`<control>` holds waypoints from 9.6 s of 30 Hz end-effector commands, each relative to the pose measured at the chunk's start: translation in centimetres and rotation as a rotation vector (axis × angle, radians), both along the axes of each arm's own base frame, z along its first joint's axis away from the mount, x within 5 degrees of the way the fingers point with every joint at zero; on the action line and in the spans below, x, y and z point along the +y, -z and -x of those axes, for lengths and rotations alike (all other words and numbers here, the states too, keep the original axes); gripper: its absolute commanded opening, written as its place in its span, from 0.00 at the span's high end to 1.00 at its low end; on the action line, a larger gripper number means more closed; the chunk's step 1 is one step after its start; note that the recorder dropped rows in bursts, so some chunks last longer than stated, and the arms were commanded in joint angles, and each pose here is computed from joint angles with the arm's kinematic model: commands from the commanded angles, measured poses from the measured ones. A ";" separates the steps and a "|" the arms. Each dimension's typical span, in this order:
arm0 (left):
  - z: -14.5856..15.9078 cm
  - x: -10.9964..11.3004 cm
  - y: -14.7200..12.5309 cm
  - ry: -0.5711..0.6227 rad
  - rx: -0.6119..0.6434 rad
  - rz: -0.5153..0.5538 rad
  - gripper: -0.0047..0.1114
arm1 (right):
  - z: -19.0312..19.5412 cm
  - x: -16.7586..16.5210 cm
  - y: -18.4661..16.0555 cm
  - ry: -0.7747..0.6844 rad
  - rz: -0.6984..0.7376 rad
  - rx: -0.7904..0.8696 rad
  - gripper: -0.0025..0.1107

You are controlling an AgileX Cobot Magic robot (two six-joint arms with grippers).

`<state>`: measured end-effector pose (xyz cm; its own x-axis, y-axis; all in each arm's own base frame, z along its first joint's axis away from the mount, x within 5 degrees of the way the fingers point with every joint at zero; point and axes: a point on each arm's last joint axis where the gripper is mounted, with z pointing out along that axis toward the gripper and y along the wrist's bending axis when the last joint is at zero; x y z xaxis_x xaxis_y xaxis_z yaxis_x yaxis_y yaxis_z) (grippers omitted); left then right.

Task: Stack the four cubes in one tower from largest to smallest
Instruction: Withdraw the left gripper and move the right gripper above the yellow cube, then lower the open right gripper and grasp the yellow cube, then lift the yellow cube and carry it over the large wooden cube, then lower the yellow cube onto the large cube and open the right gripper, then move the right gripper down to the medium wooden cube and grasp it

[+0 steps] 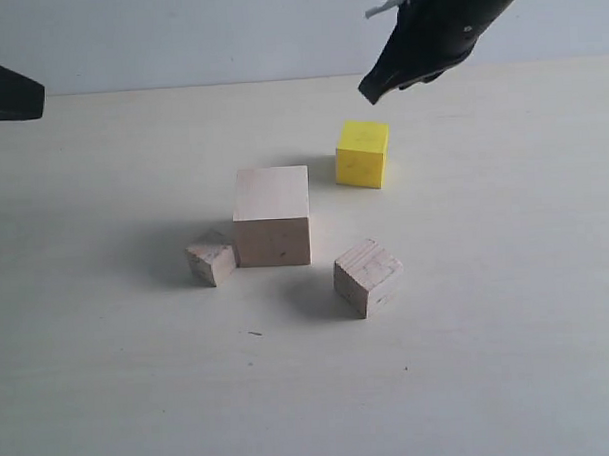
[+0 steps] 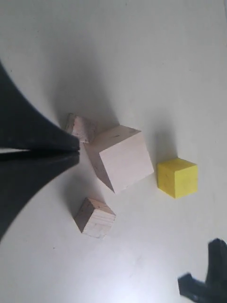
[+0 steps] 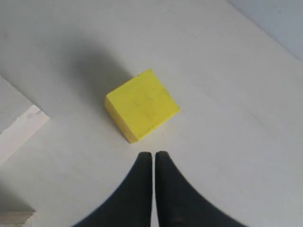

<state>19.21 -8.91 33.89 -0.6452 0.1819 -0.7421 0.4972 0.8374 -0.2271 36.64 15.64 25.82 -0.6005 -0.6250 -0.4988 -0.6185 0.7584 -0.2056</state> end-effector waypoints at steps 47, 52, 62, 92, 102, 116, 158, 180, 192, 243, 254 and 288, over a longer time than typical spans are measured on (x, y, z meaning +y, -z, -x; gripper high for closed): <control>3.4 0.3 1.3 0.062 0.090 -0.007 0.96 | -9.5 4.2 5.4 0.877 -0.308 0.382 0.31; 4.0 -0.6 1.3 0.127 0.093 -0.019 0.96 | -9.8 3.5 5.3 0.937 -0.328 0.386 0.31; 4.4 -0.8 1.4 0.157 0.105 -0.035 0.96 | -10.0 3.3 5.3 0.962 -0.356 0.382 0.31; 4.5 -0.7 1.3 0.158 0.089 -0.036 0.96 | -10.9 3.5 10.1 0.901 -0.259 0.417 0.71; 4.5 -0.7 1.3 0.157 0.087 -0.036 0.96 | -9.5 2.9 4.8 0.756 -0.203 0.389 0.98; 4.4 -0.7 1.2 0.150 0.081 -0.031 0.96 | -5.1 5.8 -5.1 0.593 -0.337 0.270 0.98; 4.3 -0.6 1.2 0.125 0.079 -0.039 0.96 | 3.1 12.3 -0.6 0.626 -0.358 0.384 0.98; 4.3 -0.6 1.3 0.128 0.085 -0.037 0.96 | 2.0 13.0 0.8 0.657 -0.285 0.411 0.98; 4.3 -0.6 1.3 0.128 0.085 -0.037 0.96 | 1.7 13.2 0.7 0.648 -0.315 0.380 0.98; 4.3 -0.6 1.3 0.127 0.083 -0.038 0.96 | 1.5 13.5 1.8 0.652 -0.310 0.401 0.35; 4.3 -0.6 1.3 0.126 0.080 -0.041 0.96 | 2.9 12.4 -2.7 0.619 -0.364 0.368 0.36; 4.5 -0.6 1.4 0.136 0.103 -0.049 0.96 | 14.7 2.1 4.0 0.122 0.015 0.335 0.97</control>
<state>14.87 -9.49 32.52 -0.6837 0.3095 -0.6609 0.5842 0.7749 -0.2413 21.50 17.36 22.77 -0.8363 -0.4932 -0.2396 -0.5070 0.8619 -0.0044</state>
